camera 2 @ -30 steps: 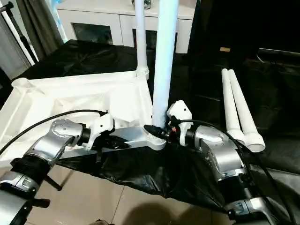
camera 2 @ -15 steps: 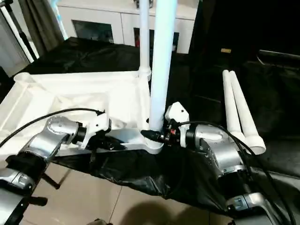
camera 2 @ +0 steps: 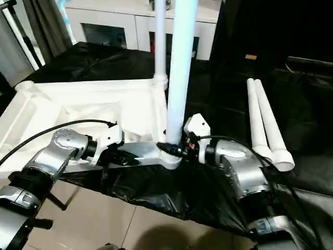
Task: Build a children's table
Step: Insert table leg to table base
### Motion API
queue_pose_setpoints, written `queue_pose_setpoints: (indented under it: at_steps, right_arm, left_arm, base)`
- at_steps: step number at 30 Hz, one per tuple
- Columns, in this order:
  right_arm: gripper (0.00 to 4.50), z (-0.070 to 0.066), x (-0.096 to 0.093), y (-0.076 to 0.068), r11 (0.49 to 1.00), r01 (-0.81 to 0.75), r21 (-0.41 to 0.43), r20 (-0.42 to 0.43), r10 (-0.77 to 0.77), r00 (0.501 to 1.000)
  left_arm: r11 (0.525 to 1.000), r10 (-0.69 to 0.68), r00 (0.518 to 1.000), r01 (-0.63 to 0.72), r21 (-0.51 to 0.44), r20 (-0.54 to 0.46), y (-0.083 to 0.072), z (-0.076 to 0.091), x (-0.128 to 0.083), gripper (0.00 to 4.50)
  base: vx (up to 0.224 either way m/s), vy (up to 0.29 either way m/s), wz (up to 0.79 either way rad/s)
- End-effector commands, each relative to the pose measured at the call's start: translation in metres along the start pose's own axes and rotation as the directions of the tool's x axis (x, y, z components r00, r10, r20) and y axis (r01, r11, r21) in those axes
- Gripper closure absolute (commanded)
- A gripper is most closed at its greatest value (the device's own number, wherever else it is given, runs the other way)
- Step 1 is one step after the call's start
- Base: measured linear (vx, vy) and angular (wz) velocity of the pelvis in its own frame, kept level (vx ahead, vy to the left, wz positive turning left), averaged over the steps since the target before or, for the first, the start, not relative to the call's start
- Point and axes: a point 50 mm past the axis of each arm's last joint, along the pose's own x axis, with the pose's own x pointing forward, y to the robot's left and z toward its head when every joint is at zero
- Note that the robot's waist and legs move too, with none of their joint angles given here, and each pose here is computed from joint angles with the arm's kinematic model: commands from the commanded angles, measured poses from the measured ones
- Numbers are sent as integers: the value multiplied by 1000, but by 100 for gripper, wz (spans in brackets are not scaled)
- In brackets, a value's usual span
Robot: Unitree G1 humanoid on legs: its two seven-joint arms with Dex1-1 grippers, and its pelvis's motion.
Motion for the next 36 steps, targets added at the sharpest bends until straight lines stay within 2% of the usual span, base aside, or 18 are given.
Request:
queue_pose_setpoints:
  at_steps: [1, 3, 7, 10, 13, 26, 30, 32, 36]
  right_arm:
    - [261, -32, 5, -4, 986, 149, 77, -141, -137, 980]
    - [261, -31, 10, -15, 947, 299, 116, -136, -283, 950]
    - [261, -30, 19, -24, 895, 426, 133, -149, -406, 901]
    - [261, -29, 25, -26, 867, 476, 147, -154, -455, 877]
    - [261, -29, 31, -25, 854, 496, 157, -159, -474, 866]
    - [261, -27, 42, -23, 846, 504, 173, -145, -485, 863]
    - [261, -24, 43, -23, 855, 489, 176, -118, -474, 872]
    - [205, -22, 43, -24, 854, 482, 197, -99, -472, 876]
    - [170, -18, 42, -25, 855, 469, 222, -75, -465, 882]
  left_arm:
    - [992, 121, 990, -124, 28, 67, 15, 27, 0, 450]
    - [979, 202, 976, -202, -12, 85, 19, 35, 11, 450]
    - [944, 330, 938, -326, -55, 104, 22, 50, 28, 450]
    - [923, 385, 917, -378, -76, 109, 18, 58, 44, 450]
    - [923, 384, 916, -376, -81, 119, 10, 64, 61, 450]
    - [931, 366, 926, -363, -46, 97, 6, 62, 63, 450]
    - [942, 337, 937, -335, -33, 95, 4, 58, 62, 450]
    - [945, 326, 941, -325, -28, 94, 3, 57, 61, 450]
    - [951, 310, 946, -309, -20, 93, 2, 54, 58, 450]
  base:
    - [0, 0, 0]
    - [0, 0, 0]
    - [0, 0, 0]
    - [0, 0, 0]
    - [0, 0, 0]
    - [0, 0, 0]
    - [0, 0, 0]
    - [0, 0, 0]
    - [0, 0, 0]
